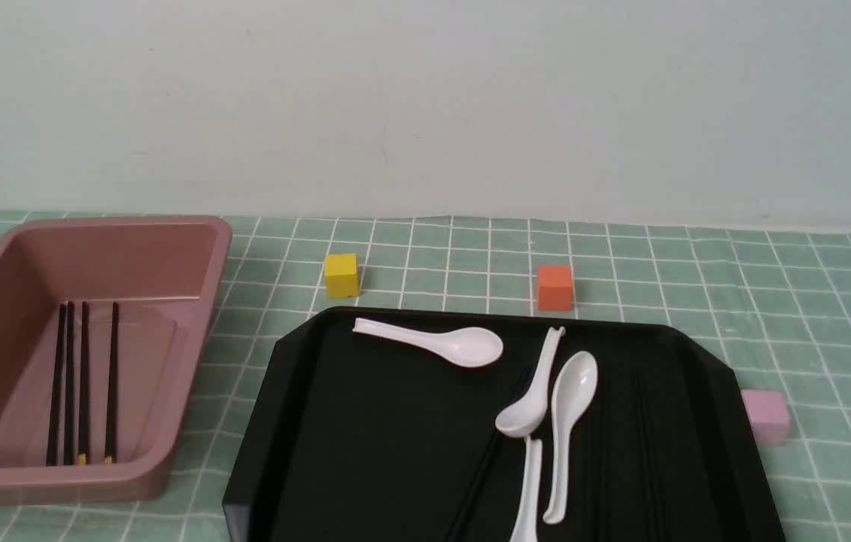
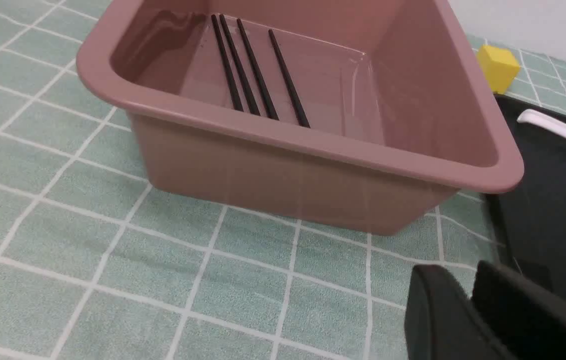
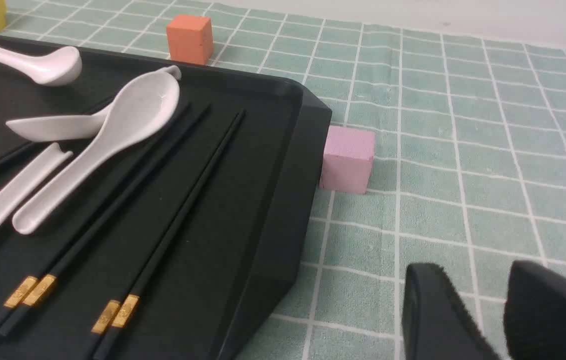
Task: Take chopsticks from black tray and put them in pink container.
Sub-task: 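Reach over to the black tray and grasp a pair of chopsticks with the left gripper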
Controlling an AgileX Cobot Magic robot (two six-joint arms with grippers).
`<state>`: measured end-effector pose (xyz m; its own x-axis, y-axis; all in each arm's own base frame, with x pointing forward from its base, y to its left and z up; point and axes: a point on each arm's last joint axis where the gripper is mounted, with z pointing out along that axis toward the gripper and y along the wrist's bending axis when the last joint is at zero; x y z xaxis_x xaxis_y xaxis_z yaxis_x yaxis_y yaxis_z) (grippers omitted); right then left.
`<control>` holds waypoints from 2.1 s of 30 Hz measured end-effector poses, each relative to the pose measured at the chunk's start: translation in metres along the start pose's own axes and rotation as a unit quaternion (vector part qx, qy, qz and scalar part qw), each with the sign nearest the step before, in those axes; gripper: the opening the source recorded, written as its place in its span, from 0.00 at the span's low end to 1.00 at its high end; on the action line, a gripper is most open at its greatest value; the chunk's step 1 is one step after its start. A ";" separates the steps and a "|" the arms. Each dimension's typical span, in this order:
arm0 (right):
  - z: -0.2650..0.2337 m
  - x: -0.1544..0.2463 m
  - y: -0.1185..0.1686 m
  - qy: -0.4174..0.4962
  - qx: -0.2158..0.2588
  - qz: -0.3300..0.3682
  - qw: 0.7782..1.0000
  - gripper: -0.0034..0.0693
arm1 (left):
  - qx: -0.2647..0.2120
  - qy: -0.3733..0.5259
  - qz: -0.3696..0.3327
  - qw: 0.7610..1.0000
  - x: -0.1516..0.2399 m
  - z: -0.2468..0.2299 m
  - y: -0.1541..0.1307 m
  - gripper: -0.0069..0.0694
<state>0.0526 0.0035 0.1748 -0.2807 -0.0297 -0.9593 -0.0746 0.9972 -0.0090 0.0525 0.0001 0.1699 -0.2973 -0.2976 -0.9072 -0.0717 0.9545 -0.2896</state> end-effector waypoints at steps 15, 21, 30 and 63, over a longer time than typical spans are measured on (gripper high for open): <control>0.000 0.000 0.000 0.000 0.000 0.000 1.000 0.38 | 0.000 0.000 0.000 1.000 0.000 0.000 0.000 0.27; 0.000 0.000 0.000 0.000 0.000 0.000 1.000 0.38 | 0.000 0.000 0.000 1.000 0.000 0.000 0.000 0.27; 0.000 0.000 0.000 0.000 0.000 0.000 1.000 0.38 | 0.000 0.000 0.000 1.000 0.000 0.000 0.000 0.28; 0.000 0.000 0.000 0.000 0.000 0.000 1.000 0.38 | 0.177 0.069 -0.401 0.896 -0.057 -0.034 -0.051 0.16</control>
<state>0.0526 0.0035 0.1748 -0.2807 -0.0298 -0.9593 -0.0746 0.9972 -0.0092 0.0409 -0.0312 0.2469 -0.4014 -0.8564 -0.3246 -0.0149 0.3605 -0.9327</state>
